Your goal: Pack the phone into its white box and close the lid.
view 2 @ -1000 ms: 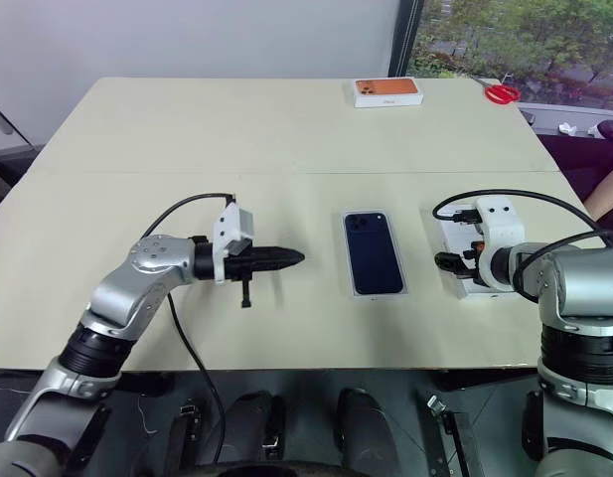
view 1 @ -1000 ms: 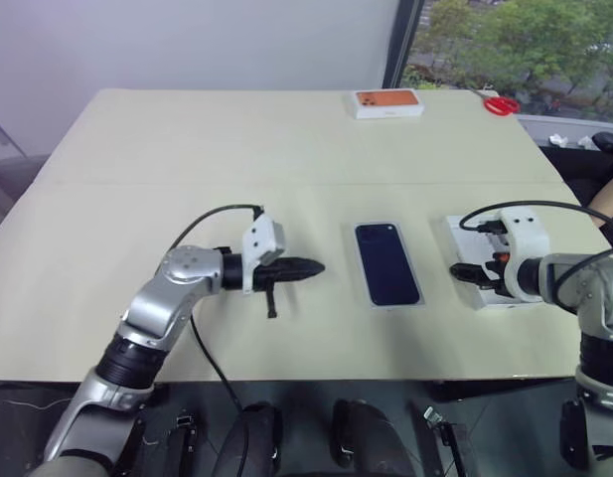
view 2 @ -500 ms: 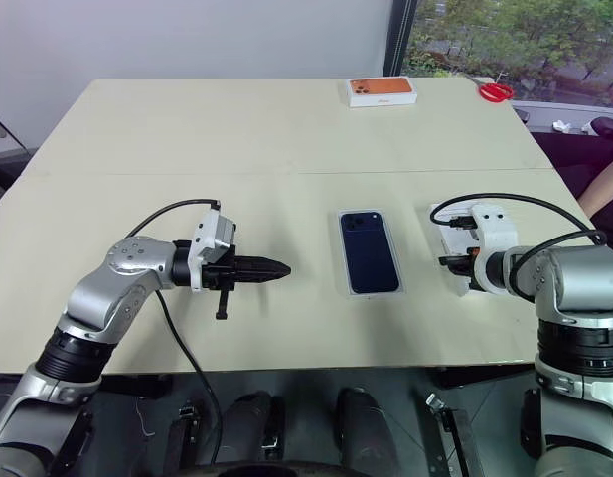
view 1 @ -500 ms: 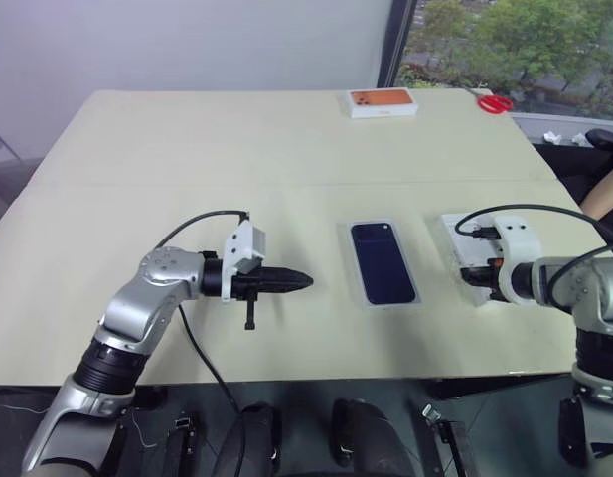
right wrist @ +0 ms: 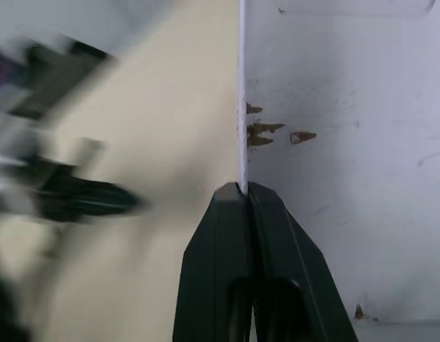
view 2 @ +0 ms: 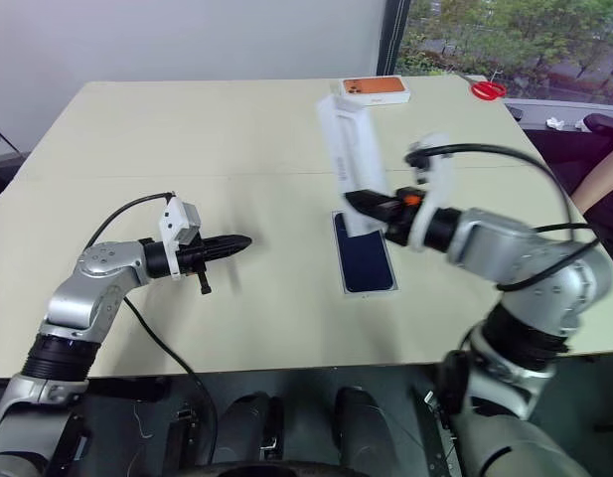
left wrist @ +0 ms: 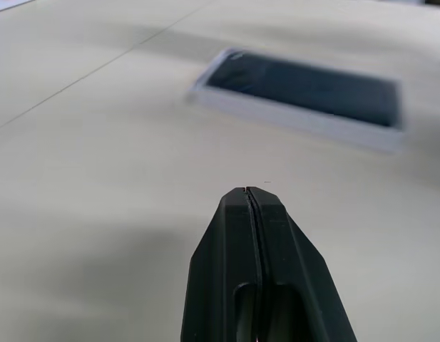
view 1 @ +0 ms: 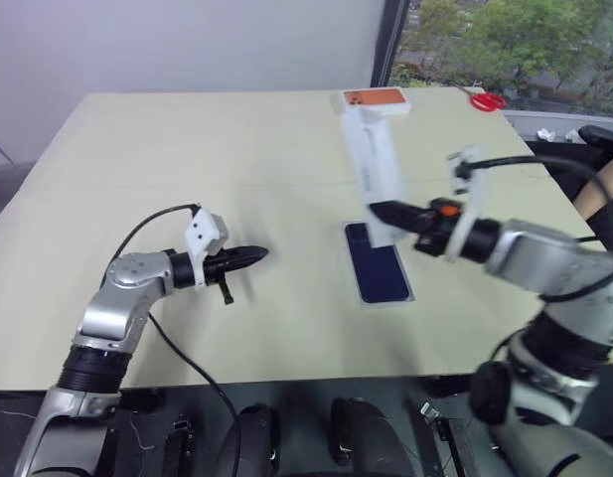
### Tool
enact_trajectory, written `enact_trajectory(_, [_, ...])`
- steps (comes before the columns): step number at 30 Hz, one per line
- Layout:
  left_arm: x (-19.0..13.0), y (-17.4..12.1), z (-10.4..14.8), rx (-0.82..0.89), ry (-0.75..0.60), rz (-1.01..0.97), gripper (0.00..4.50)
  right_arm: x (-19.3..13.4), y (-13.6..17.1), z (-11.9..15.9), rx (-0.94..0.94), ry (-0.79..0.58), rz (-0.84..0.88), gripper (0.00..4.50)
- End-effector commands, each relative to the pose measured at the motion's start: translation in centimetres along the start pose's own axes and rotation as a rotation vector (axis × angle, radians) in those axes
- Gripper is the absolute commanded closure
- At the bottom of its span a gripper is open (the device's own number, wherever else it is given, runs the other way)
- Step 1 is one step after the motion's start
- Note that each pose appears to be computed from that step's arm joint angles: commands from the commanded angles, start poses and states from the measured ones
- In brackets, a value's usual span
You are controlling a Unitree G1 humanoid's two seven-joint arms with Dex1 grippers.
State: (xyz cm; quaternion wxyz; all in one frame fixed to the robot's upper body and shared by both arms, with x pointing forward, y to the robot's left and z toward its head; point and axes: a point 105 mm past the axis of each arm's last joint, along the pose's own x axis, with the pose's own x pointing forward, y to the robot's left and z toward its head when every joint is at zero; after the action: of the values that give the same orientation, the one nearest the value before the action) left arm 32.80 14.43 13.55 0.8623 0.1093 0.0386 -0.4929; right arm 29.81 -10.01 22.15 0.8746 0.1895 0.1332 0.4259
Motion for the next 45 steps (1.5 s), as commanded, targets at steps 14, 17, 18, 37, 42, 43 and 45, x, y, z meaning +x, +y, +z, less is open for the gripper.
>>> enact_trajectory(14, [2.3,-1.3,1.8,0.057,-0.061,-0.053,4.50,2.3,0.9,-6.3,0.654,0.023,-0.202,4.46])
enact_trajectory(17, [3.2,-1.8,2.1,0.060,-0.069,-0.077,4.50,2.1,0.5,-6.6,0.685,0.018,-0.240,4.46])
enact_trajectory(18, [3.4,-2.0,2.1,0.061,-0.070,-0.084,4.50,2.1,0.4,-6.7,0.691,0.019,-0.250,4.46])
enact_trajectory(37, [9.8,-5.6,4.6,0.053,-0.158,-0.200,4.50,-3.7,-4.3,1.4,0.271,-0.061,-0.414,0.06])
enact_trajectory(42, [11.3,-7.3,4.7,0.038,-0.158,-0.256,4.50,-5.1,-6.0,1.7,0.120,-0.013,-0.510,0.06])
enact_trajectory(43, [11.5,-7.6,4.7,0.037,-0.154,-0.263,4.50,-5.3,-6.2,1.8,0.095,-0.006,-0.516,0.06])
enact_trajectory(45, [11.7,-7.8,4.6,0.044,-0.148,-0.266,4.50,-5.4,-6.4,1.8,0.065,0.002,-0.520,0.06])
